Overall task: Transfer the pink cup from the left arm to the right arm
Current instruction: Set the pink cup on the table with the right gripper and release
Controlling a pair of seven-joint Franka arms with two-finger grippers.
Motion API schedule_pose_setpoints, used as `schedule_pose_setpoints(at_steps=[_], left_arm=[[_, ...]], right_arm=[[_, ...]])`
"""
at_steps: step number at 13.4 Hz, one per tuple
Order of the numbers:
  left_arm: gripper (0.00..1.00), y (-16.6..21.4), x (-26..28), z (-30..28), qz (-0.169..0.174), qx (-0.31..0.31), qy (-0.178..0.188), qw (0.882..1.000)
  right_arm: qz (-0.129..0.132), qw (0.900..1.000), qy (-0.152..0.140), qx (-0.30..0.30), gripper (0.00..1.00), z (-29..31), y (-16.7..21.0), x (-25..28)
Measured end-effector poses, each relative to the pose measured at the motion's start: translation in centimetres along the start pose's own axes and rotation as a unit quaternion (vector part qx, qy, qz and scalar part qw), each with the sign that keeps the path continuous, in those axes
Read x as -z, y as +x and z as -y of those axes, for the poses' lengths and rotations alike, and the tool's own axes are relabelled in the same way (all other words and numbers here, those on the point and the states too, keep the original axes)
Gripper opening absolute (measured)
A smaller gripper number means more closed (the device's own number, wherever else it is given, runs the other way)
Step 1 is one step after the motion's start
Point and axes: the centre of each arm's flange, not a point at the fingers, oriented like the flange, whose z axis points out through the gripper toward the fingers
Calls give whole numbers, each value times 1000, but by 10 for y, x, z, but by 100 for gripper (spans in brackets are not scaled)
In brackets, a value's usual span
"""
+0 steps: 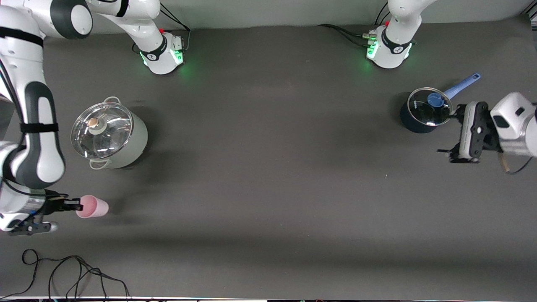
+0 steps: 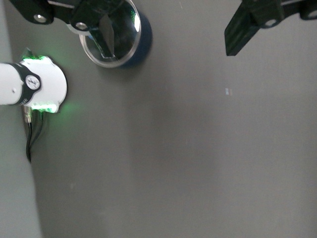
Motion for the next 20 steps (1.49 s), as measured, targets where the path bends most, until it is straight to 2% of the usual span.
schedule_pose_setpoints(at_steps=[2,5,8,10,12,14,19,20], left_arm=[[100,7,26,-26,48,72,24,996],[100,15,53,-56,86,183,60,977],[100,18,62,-62,86,275,83,954],[100,18,63,-62,84,294,89,948],[100,17,63,-60,82,316,93,941],[100,17,63,-59,80,330,94,936],[100,18,62,-58,79,335,93,934],[100,17,61,-58,79,336,93,934]], right_arm=[[-7,1000,-3,2,3,2,4,-16],[-9,1000,-3,4,3,5,6,-26],[-17,1000,15,-12,3,5,7,-34],[-19,1000,18,-14,6,5,7,-36],[-20,1000,18,-14,23,5,8,-35],[-23,999,17,-14,44,4,9,-32],[-20,1000,20,-13,99,5,10,-9],[-17,1000,22,-13,100,5,9,5]])
